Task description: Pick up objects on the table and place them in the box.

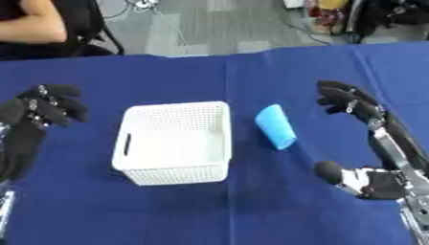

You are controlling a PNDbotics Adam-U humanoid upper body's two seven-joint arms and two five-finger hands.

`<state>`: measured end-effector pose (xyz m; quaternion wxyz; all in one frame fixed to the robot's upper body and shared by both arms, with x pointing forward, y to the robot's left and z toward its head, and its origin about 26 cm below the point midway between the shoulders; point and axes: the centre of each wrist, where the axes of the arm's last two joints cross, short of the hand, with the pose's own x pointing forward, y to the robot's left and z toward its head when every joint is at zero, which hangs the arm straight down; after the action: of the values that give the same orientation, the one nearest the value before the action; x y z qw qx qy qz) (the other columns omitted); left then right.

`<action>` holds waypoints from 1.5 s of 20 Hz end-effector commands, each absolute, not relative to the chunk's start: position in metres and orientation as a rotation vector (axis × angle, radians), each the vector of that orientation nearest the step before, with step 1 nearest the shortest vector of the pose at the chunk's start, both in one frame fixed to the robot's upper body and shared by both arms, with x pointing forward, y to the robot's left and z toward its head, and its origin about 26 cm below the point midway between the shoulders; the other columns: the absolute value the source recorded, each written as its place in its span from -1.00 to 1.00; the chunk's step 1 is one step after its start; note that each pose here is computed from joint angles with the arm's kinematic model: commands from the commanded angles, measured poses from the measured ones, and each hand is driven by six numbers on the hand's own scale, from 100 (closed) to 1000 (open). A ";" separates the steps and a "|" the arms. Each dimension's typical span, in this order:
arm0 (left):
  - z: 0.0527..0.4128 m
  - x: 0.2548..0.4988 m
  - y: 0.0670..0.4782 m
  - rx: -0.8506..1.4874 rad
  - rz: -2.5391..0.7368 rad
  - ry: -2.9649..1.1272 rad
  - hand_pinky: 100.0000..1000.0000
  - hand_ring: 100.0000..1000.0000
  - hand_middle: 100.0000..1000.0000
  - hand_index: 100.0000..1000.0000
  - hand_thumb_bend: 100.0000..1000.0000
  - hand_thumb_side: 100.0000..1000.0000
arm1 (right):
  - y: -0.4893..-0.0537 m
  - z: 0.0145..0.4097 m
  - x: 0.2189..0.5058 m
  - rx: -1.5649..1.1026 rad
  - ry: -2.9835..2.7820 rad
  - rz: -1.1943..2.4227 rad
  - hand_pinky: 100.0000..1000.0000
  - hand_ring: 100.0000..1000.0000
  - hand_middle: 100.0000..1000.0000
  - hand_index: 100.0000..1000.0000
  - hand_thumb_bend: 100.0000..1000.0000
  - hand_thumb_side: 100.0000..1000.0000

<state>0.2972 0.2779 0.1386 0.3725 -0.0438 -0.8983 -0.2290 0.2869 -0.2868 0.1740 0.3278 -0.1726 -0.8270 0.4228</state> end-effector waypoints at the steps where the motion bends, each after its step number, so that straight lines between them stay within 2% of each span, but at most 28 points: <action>1: 0.144 0.297 0.281 -0.094 -0.600 -2.311 0.14 0.20 0.44 -0.02 -0.90 1.00 | -0.289 0.192 0.288 -0.461 -2.186 1.135 0.42 0.56 0.80 0.85 0.44 0.58; 8: 0.143 0.296 0.282 -0.094 -0.604 -2.306 0.14 0.20 0.44 -0.02 -0.90 1.00 | -0.295 0.201 0.302 -0.438 -2.131 1.140 0.41 0.56 0.81 0.87 0.51 0.46; 16: 0.142 0.296 0.281 -0.102 -0.612 -2.302 0.14 0.20 0.44 -0.02 -0.90 1.00 | -0.310 0.201 0.323 -0.480 -2.021 1.224 0.40 0.55 0.80 0.86 0.63 0.18; 17: 0.142 0.296 0.281 -0.103 -0.612 -2.302 0.14 0.20 0.44 -0.02 -0.90 1.00 | -0.311 0.200 0.326 -0.485 -2.007 1.233 0.40 0.55 0.80 0.86 0.62 0.21; 18: 0.142 0.296 0.281 -0.105 -0.614 -2.301 0.14 0.20 0.44 -0.02 -0.90 1.00 | -0.313 0.200 0.328 -0.490 -1.993 1.244 0.40 0.55 0.80 0.86 0.66 0.10; 30: 0.141 0.297 0.280 -0.119 -0.628 -2.295 0.14 0.20 0.44 -0.02 -0.91 1.00 | -0.338 0.189 0.369 -0.582 -1.790 1.299 0.42 0.54 0.78 0.86 0.72 -0.13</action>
<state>0.2970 0.2775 0.1338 0.3798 -0.0499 -0.8938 -0.2332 0.3665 -0.3297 0.1794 0.4175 -0.2136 -0.7215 0.5095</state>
